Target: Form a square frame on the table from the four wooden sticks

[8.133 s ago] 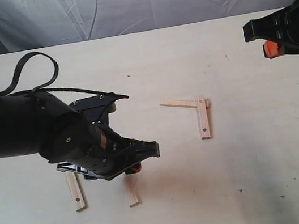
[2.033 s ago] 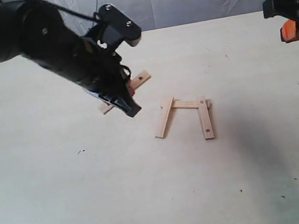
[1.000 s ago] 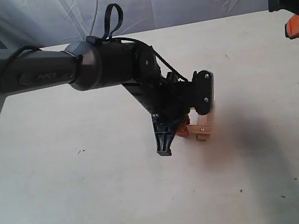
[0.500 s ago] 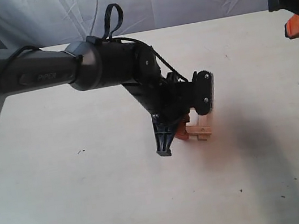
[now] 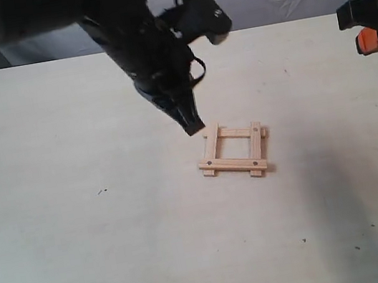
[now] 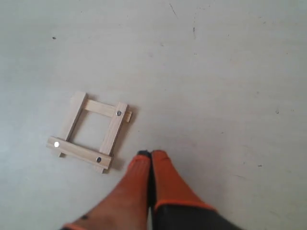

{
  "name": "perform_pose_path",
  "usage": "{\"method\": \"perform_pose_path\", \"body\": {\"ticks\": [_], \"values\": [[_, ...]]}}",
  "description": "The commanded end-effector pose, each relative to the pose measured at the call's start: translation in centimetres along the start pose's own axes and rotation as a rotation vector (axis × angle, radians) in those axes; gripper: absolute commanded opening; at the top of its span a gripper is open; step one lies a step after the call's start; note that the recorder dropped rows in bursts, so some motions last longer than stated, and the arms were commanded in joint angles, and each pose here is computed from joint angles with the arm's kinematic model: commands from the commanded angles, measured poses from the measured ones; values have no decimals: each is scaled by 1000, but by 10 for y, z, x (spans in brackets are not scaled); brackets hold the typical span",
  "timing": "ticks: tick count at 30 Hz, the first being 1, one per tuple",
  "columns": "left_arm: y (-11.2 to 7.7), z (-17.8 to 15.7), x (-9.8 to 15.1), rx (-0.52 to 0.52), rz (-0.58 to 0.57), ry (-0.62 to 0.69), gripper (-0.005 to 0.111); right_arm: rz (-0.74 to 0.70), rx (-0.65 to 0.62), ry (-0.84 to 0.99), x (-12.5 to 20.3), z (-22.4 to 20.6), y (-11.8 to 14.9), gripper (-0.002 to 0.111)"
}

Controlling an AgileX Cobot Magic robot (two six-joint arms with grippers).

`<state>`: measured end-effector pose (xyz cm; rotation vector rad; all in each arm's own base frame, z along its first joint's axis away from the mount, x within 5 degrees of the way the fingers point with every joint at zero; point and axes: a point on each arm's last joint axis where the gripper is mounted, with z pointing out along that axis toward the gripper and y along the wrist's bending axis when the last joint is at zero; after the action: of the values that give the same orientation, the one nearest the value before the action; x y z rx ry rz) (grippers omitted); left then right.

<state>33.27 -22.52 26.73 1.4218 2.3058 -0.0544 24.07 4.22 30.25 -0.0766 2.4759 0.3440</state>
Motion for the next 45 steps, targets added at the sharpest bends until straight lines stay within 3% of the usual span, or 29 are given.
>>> {"method": "perform_pose_path", "body": {"ticks": [1,4,9,13,25,28,33,45], "values": [[22,-44,26,-56,-317,56,0,-66,-4,28,6,-11,3,0],[38,-67,49,-80,-488,24,0,-103,7,-3,14,-26,4,0],[37,-103,88,-130,-629,-85,0,-143,37,-112,41,-52,3,0],[14,-130,118,-203,-705,-233,0,-214,61,-241,64,-70,2,0],[-67,-164,194,-321,-712,-621,0,-298,65,-579,140,-123,4,0],[-76,-171,204,-367,-683,-686,0,-306,67,-647,153,-129,4,0],[-87,-177,214,-368,-668,-654,0,-318,65,-718,164,-140,5,0],[-89,-180,216,-374,-665,-667,0,-321,64,-748,168,-144,6,0]]}}
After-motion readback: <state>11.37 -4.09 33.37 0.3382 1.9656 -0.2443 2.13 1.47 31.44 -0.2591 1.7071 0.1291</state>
